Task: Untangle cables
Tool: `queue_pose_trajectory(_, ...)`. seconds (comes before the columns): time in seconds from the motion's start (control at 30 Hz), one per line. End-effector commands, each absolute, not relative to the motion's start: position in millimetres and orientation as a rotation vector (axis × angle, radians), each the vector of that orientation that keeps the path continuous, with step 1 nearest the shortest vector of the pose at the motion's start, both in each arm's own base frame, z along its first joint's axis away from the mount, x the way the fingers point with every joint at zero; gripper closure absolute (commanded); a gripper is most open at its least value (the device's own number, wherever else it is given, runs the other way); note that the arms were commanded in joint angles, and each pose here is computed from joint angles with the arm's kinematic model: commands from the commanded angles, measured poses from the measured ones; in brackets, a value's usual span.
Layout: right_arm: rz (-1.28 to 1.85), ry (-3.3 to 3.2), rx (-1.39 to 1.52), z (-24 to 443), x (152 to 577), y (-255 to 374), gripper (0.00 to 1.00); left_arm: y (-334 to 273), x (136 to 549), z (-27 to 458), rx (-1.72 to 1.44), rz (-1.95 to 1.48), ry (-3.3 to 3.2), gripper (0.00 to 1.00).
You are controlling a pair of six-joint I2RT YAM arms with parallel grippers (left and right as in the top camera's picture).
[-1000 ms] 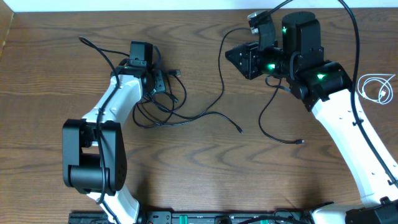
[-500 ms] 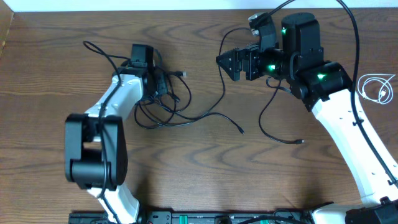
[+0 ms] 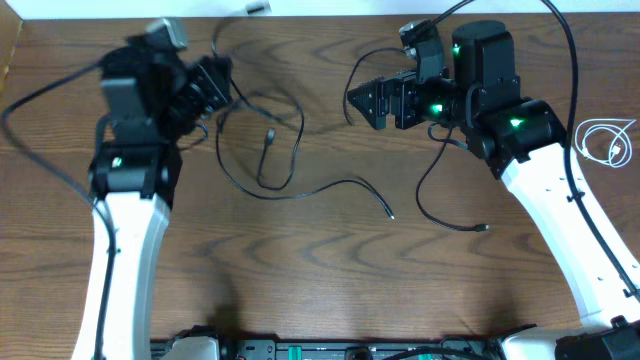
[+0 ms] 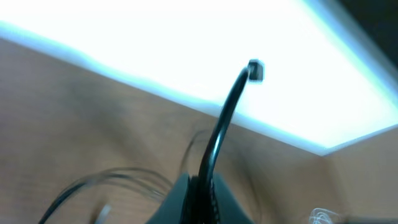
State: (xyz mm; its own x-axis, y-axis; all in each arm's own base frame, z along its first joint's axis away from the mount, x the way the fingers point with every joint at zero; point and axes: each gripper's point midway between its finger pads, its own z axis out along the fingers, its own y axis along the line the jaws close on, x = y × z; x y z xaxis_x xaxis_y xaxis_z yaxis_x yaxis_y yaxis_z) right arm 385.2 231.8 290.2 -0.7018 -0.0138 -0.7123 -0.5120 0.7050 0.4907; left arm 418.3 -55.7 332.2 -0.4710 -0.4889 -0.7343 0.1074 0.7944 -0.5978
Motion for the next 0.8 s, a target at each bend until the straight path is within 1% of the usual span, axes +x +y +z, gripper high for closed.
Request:
queue_pose_trajectory(0.0,0.904,2.204,-0.406,289.8,385.9,233.2,0.01,-59.8,400.0,410.1,-0.253,-0.823,1.7,0.92)
queue_pose_trajectory(0.1,0.904,2.204,-0.406,289.8,385.9,233.2,0.01,-53.0,387.5,464.9,-0.208,-0.798,1.496,0.92)
queue_pose_trajectory(0.17,0.903,2.204,-0.406,289.7,386.0,233.1,0.01,-43.8,382.8,485.0,-0.223,-0.758,1.41,0.92)
queue_pose_trajectory(0.23,0.903,2.204,-0.406,289.7,386.0,233.1,0.01,-37.6,382.6,491.1,-0.247,-0.737,1.378,0.93)
queue_pose_trajectory(0.47,0.903,2.204,-0.406,289.7,386.0,233.1,0.01,-32.5,395.6,477.8,-0.314,-0.747,1.405,0.92)
queue_pose_trajectory(0.6,0.903,2.205,-0.406,289.7,385.9,233.1,0.01,-24.4,410.4,457.6,-0.525,-0.867,1.427,0.92)
queue_pose_trajectory(0.63,0.904,2.204,-0.406,289.8,385.9,233.2,0.01,-24.2,414.6,445.9,-0.598,-0.912,1.454,0.92)
queue_pose_trajectory(0.77,0.903,2.204,-0.406,289.7,386.0,233.1,0.01,-22.7,418.9,419.3,-0.685,-0.912,1.534,0.92)
